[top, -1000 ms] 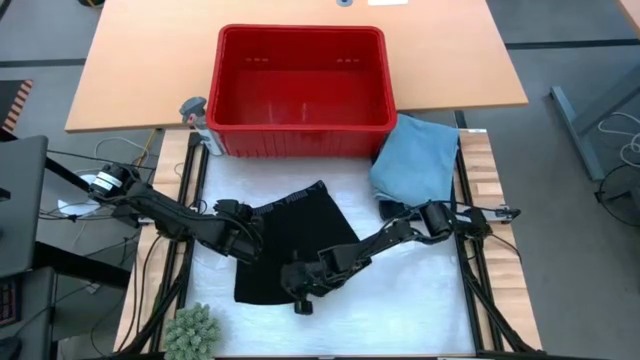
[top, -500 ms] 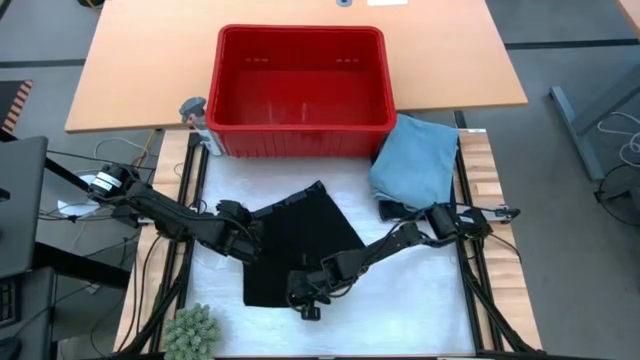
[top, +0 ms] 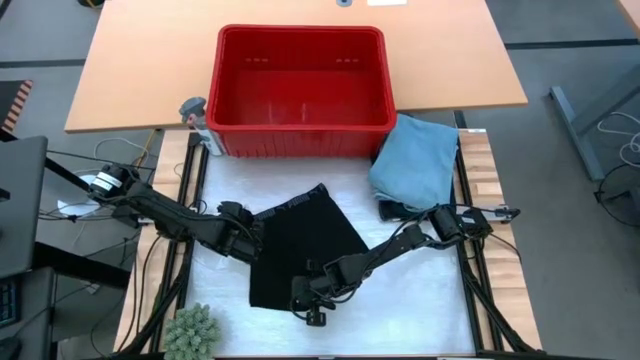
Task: Fold Laundry from Bin
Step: Fold the black boxer short
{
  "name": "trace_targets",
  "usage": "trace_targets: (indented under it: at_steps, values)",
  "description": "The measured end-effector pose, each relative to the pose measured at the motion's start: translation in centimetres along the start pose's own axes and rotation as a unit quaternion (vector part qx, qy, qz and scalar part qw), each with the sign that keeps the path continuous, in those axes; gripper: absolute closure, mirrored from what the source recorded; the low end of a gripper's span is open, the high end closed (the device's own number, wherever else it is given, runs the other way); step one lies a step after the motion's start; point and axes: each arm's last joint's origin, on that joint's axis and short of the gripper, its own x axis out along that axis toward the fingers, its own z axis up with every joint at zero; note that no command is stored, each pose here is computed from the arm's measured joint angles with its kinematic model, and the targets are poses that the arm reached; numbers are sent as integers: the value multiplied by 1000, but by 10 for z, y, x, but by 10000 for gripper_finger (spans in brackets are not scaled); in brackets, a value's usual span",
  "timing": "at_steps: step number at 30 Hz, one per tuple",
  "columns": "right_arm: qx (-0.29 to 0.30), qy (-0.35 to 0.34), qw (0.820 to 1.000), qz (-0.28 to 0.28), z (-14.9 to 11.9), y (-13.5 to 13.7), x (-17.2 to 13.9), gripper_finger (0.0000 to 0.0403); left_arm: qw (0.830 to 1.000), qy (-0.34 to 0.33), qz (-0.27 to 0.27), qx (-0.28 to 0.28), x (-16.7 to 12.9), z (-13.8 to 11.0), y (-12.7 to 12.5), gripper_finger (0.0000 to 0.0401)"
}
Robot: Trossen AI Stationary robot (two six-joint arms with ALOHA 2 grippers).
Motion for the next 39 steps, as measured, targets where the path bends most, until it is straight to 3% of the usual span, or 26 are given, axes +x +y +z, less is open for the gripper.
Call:
trace_targets:
  at_steps: [5,10,15,17,20,24,26,30,34,39]
  values:
    - [-8,-14,1000,0,13,-2,-32,368,1000,2,-7,9,0,0,-1,398]
    - [-19,-47,998,-34,33,-8,-87,376,1000,3,-14,-3,0,-1,-3,398]
    - [-36,-7,994,-101,30,-28,-108,378,999,21,-27,-15,0,-2,-6,398]
    - [-17,17,988,-155,28,-42,-122,373,998,41,-40,-24,-2,-3,-10,399]
    - [14,73,978,-194,22,-65,-138,372,995,66,-69,-28,-7,-3,-18,399]
    - [11,117,958,-261,16,-95,-141,386,992,78,-94,-21,-16,0,-27,399]
    - [19,113,959,-261,14,-113,-135,388,992,73,-102,-18,-20,2,-30,399]
    - [33,54,972,-227,18,-145,-116,387,992,63,-104,-18,-22,6,-33,399]
    - [52,-55,973,-217,35,-169,-115,388,993,65,-98,-23,-20,8,-33,399]
    - [68,-89,974,-197,41,-189,-104,388,992,74,-97,-21,-20,8,-33,399]
